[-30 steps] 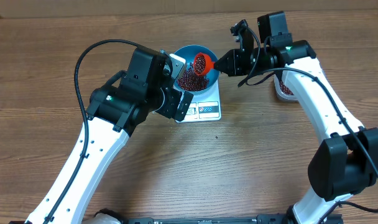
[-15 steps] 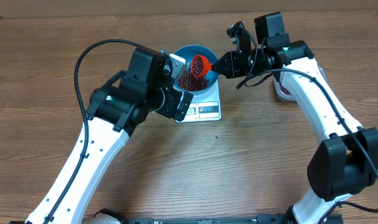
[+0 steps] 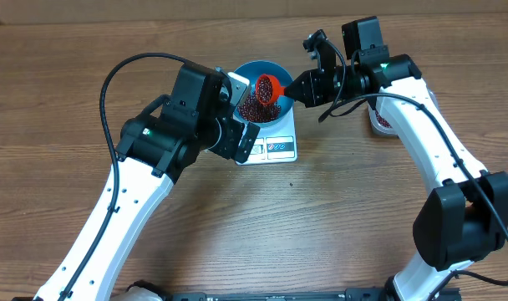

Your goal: Scoop item into bowl and weigh 150g on scale

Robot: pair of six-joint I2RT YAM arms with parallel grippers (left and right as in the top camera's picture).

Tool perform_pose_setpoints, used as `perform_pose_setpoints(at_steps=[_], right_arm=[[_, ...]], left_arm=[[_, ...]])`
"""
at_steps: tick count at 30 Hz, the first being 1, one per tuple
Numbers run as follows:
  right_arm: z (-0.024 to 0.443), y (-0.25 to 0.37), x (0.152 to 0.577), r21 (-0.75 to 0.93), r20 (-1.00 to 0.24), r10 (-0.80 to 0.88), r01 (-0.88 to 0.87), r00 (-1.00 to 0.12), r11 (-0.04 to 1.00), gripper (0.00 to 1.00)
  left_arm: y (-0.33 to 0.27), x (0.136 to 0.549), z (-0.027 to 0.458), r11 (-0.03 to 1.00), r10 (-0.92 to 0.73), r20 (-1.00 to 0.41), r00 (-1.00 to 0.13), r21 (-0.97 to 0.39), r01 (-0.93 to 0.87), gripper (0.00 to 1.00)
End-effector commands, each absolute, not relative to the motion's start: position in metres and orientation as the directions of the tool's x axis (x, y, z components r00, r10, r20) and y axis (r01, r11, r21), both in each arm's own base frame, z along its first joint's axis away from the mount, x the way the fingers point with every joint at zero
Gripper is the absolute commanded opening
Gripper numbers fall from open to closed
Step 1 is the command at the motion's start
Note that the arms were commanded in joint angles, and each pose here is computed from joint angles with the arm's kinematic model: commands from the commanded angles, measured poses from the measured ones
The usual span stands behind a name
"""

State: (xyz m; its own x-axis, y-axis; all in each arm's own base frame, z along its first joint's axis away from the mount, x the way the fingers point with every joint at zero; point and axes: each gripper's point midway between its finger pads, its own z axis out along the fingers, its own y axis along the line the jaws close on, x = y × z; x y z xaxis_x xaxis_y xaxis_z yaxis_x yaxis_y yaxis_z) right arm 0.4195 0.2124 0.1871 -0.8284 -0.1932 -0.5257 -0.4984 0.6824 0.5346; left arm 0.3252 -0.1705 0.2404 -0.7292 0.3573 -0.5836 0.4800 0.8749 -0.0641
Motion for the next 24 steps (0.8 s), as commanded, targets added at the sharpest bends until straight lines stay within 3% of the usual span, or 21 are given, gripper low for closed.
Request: perform_pose_setpoints(at_steps=[1,4,8,13,16,21,24], right_arm=[[0.201,0.213,0.429,0.465,-0.598,-0.235,-0.571,-0.766,0.677,0.04],[0.200,0.210,0.435,0.459,-0.592,-0.204,-0.534,-0.780,0.710,0.03],[0.201,0.219,0.426,0.413,-0.632,-0.293,-0.632,-0.717,0.655,0.04],[0.195,0.208,0.439,0.382,-0.606,-0.235,-0.537,-0.760,0.752,0.04],[0.199,0.218,0.428,0.356,-0.644,-0.329,-0.651,-0.691,0.670,0.04],[0.195,0.206,0.438,0.329,-0.617,-0.277,-0.561,-0.737,0.759,0.04],[0.195,0.211,0.431,0.329,-0.625,-0.318,-0.610,-0.713,0.721,0.03]], left_arm=[[-0.172,0.327,0.242,0.865,0.371,-0.588,-0.719,-0.064,0.498,1.00],[-0.172,0.327,0.242,0.865,0.371,-0.588,-0.719,-0.064,0.498,1.00],[-0.172,0.327,0.242,0.865,0.371,-0.588,-0.719,-0.064,0.498,1.00],[-0.172,0.327,0.242,0.865,0.371,-0.588,-0.719,-0.064,0.498,1.00],[-0.172,0.327,0.242,0.865,0.371,-0.588,-0.719,-0.064,0.498,1.00],[-0.172,0.327,0.242,0.865,0.371,-0.588,-0.719,-0.064,0.498,1.00],[-0.172,0.327,0.242,0.865,0.371,-0.588,-0.719,-0.064,0.498,1.00]])
